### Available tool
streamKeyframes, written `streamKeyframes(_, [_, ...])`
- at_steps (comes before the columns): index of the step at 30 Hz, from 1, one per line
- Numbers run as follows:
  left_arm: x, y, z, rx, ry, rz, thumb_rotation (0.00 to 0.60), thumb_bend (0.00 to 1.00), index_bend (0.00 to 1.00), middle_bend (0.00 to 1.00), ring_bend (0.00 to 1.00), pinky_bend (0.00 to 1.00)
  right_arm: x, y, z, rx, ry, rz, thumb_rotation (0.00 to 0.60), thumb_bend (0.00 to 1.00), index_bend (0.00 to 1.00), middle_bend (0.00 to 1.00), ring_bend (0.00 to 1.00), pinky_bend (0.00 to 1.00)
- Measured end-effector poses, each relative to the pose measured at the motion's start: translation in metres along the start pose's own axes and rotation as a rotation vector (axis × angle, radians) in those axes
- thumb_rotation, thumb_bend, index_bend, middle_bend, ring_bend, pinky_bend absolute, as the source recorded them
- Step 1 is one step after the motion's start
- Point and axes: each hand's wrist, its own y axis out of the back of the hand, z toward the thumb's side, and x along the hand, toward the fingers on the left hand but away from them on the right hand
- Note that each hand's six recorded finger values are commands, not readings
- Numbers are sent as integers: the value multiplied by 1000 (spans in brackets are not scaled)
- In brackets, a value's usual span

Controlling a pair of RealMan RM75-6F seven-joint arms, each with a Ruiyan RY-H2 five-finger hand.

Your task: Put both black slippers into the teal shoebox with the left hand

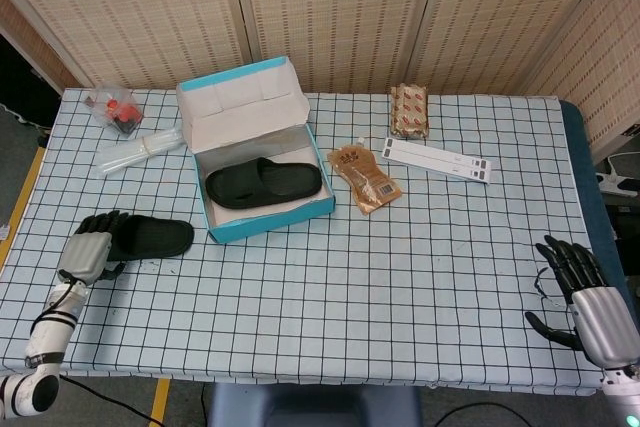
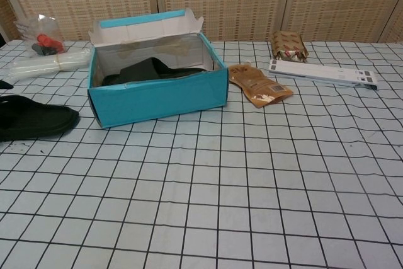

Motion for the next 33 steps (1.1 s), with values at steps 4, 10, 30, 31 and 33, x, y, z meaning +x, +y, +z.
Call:
streamKeyframes(4, [6,-8,-2,18,11,-44,600,320,0,0,0,45,-1,-1,-1,4,-6,2,600,116,0,0,0,0])
streamKeyframes(10, [16,-13,-4,72,34,-72,600,329,0,0,0,46,-2,-4,-1,5,-5,23,600,116,0,0,0,0])
streamKeyframes(30, [36,-23,-12,104,77,-53,600,358,165,279,229,163,-3,-7,-1,17,-10,33,600,117,0,0,0,0])
streamKeyframes(31, [37,-23,-12,103,79,-48,600,365,226,337,273,184,-3,-7,-1,17,-10,34,600,117,0,0,0,0])
streamKeyframes(33, [38,-23,-12,92,81,-36,600,382,333,445,351,232,-3,-8,0,17,-9,37,600,117,0,0,0,0])
